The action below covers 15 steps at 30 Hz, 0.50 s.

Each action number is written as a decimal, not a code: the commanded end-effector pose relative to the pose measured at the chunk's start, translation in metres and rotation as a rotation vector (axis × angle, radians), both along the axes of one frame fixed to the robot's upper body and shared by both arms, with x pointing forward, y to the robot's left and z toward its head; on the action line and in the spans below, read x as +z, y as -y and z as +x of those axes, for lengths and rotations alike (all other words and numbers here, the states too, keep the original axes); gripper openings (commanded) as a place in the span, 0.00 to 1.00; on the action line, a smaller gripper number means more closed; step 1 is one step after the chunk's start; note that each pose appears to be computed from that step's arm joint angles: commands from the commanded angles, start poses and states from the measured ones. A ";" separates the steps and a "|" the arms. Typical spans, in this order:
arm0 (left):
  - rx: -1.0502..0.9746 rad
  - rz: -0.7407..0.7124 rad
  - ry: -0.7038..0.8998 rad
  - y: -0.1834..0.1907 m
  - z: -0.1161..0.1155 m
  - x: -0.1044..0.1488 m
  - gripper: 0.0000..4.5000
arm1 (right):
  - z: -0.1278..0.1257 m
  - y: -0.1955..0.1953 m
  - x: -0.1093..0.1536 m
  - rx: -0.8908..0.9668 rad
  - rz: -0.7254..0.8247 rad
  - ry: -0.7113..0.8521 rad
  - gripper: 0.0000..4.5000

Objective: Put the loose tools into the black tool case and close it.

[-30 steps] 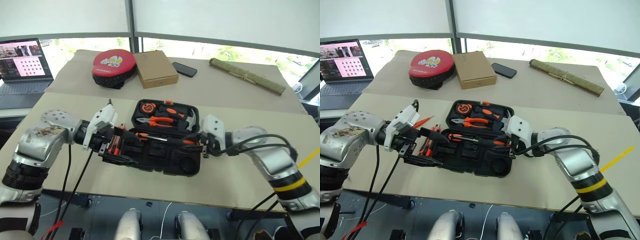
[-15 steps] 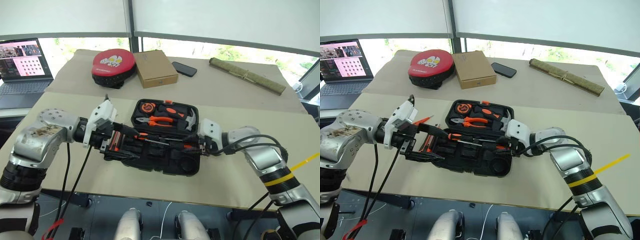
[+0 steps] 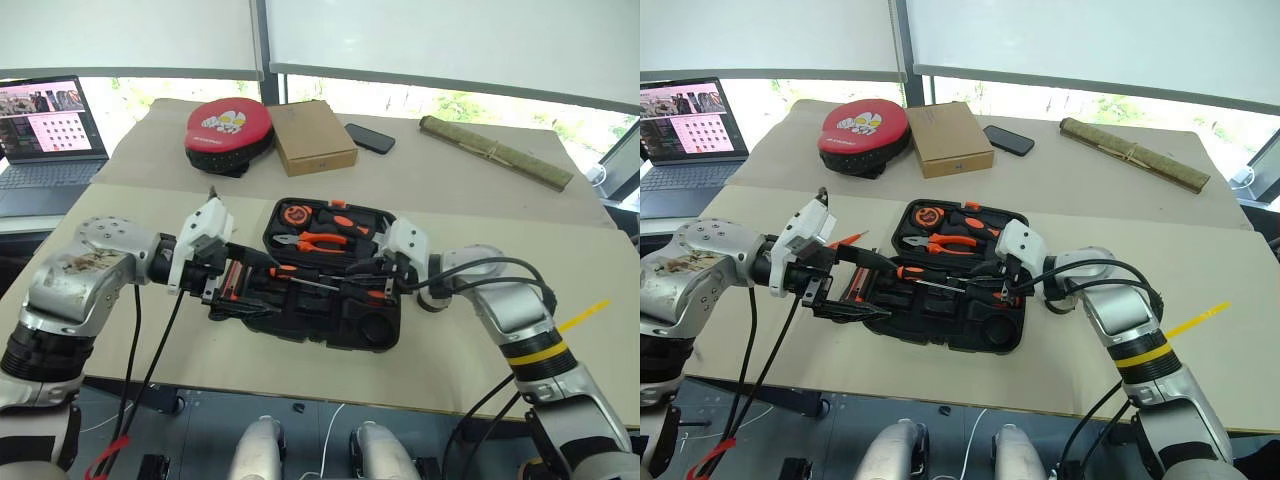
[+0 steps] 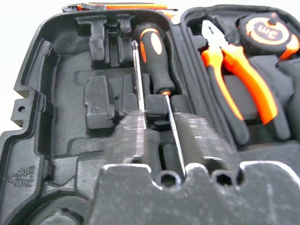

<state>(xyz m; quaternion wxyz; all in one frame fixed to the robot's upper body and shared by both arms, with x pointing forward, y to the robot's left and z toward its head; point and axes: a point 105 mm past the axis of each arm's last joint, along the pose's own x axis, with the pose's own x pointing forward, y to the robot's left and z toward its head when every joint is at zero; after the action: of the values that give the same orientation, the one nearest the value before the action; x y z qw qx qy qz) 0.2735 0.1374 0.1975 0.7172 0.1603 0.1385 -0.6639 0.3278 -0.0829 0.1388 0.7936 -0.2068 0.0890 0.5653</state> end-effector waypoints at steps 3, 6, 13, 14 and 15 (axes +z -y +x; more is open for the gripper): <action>-0.010 -0.019 0.043 0.004 0.003 0.009 1.00 | 0.002 -0.005 -0.007 -0.007 -0.060 0.031 0.01; -0.007 -0.022 0.046 0.004 0.005 0.010 1.00 | 0.003 -0.006 -0.015 -0.018 -0.086 0.017 0.01; 0.002 -0.024 0.049 0.003 0.010 0.008 1.00 | -0.002 -0.002 -0.041 0.031 -0.260 0.059 0.01; 0.004 -0.023 0.049 0.003 0.010 0.008 1.00 | -0.004 -0.003 -0.040 0.040 -0.258 0.054 0.01; 0.005 -0.023 0.049 0.003 0.011 0.007 1.00 | -0.006 -0.004 -0.039 0.052 -0.256 0.054 0.01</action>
<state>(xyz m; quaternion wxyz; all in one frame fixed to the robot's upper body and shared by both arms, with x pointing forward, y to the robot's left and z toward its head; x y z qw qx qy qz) 0.2823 0.1346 0.1972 0.7217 0.1554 0.1314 -0.6617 0.3287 -0.0724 0.1198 0.7627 -0.3150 0.0938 0.5571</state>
